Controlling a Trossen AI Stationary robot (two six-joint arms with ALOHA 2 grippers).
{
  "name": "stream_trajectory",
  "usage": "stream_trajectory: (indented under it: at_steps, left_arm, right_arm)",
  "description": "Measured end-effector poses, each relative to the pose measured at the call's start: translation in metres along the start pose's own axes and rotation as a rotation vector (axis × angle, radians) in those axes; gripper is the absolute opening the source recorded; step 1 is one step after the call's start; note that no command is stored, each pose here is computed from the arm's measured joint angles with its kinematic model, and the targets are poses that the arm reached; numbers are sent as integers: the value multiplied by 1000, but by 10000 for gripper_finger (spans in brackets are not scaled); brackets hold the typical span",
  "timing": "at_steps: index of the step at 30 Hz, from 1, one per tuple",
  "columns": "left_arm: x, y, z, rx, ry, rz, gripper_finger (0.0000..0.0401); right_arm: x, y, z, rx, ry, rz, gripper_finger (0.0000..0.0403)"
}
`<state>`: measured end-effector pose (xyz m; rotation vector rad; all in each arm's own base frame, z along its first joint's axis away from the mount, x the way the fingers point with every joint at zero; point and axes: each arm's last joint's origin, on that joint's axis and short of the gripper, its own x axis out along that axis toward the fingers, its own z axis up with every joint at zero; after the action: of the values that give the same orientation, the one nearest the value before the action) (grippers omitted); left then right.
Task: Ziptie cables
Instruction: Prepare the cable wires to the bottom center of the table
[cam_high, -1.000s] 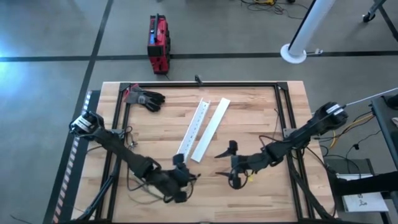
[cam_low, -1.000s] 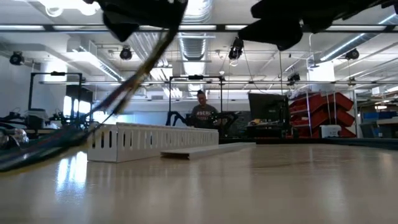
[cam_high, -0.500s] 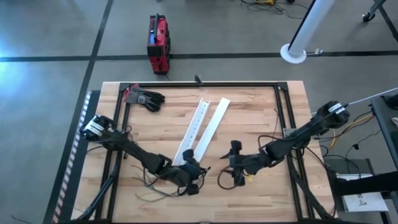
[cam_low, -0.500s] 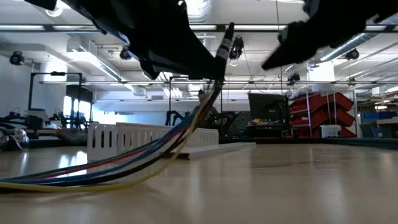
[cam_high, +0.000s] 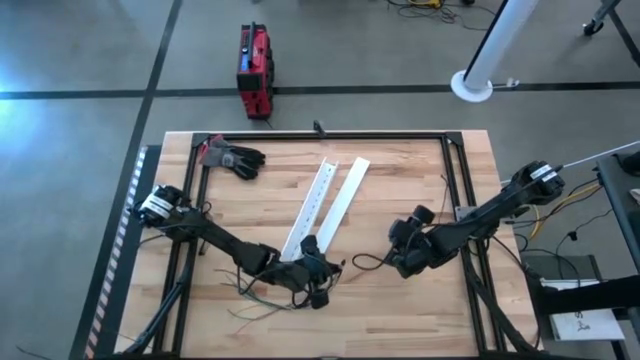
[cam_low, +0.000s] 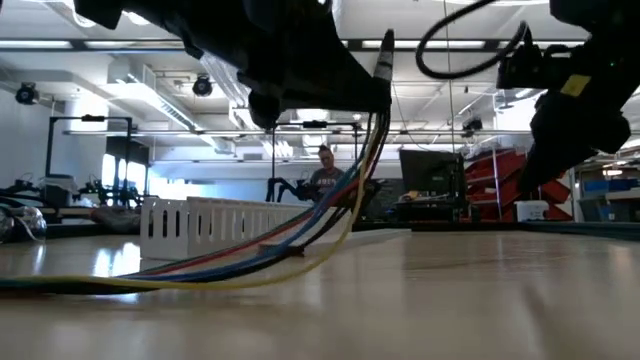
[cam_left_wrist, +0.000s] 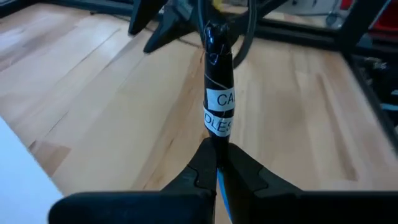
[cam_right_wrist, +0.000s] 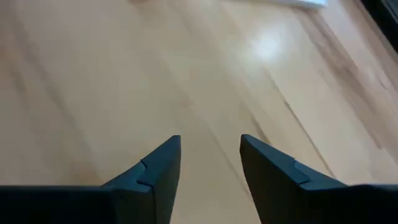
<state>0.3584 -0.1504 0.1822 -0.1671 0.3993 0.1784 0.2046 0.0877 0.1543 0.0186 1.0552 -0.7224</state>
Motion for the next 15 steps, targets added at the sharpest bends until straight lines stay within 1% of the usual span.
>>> stream_trajectory:
  at_steps: [4,7,10,13,15]
  left_arm:
    - [10,5,-8,4,19,24,0]
    - [18,6,-18,9,31,30,0]
    - [25,4,-25,7,27,9,0]
    - [34,-1,-28,2,6,-20,0]
    - [40,-6,-27,8,-12,-62,0]
  right_arm:
    - [4,-3,-6,94,7,-22,130]
    - [6,-5,-7,106,12,-34,116]
    - [6,-6,-8,61,17,-39,104]
    - [8,-7,-10,97,32,-41,92]
    - [9,-8,-10,126,42,-46,82]
